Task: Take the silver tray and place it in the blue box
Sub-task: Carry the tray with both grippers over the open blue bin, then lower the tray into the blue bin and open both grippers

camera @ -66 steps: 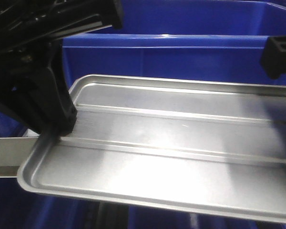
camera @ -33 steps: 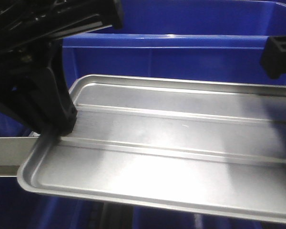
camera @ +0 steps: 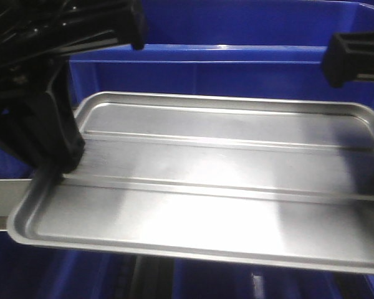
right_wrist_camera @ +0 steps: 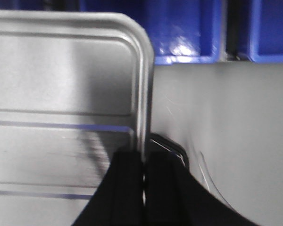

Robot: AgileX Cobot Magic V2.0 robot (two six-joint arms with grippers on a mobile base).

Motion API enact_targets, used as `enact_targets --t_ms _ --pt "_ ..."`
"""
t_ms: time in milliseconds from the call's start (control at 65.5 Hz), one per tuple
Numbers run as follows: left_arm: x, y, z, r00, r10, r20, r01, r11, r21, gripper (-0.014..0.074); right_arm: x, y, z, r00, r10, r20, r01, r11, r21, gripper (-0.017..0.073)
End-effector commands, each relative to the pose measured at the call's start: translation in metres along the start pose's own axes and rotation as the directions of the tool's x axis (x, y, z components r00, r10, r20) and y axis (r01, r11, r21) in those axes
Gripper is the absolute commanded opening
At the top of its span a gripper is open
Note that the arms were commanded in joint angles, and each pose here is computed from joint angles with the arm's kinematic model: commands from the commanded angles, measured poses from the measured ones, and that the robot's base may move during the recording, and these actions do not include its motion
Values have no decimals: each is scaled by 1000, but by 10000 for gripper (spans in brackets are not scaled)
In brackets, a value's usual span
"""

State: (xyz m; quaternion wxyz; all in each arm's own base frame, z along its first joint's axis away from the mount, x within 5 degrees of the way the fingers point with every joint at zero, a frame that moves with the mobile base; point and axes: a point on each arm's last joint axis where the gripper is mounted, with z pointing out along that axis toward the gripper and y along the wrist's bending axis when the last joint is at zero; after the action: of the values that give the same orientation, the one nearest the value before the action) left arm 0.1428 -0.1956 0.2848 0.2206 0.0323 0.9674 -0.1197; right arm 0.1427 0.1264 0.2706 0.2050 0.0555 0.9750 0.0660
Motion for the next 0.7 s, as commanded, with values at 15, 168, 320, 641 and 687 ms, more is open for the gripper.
enact_targets --t_ms 15,168,320,641,687 --pt "-8 10 -13 998 34 53 -30 997 -77 -104 -8 -6 -7 996 -49 71 45 998 50 49" --pt "-8 10 -13 998 34 53 -30 997 -77 -104 -9 -6 -7 996 -49 72 46 998 48 49" --pt "-9 10 -13 997 43 68 -38 997 -74 -104 -10 -3 -7 994 -50 93 49 999 13 49" --pt "-33 0 -57 977 15 213 -25 999 45 -104 -44 14 -52 968 -20 252 42 996 -80 49" --pt "-39 -1 -64 969 15 246 -30 998 56 -104 -49 15 -60 957 -24 288 49 995 -82 49"
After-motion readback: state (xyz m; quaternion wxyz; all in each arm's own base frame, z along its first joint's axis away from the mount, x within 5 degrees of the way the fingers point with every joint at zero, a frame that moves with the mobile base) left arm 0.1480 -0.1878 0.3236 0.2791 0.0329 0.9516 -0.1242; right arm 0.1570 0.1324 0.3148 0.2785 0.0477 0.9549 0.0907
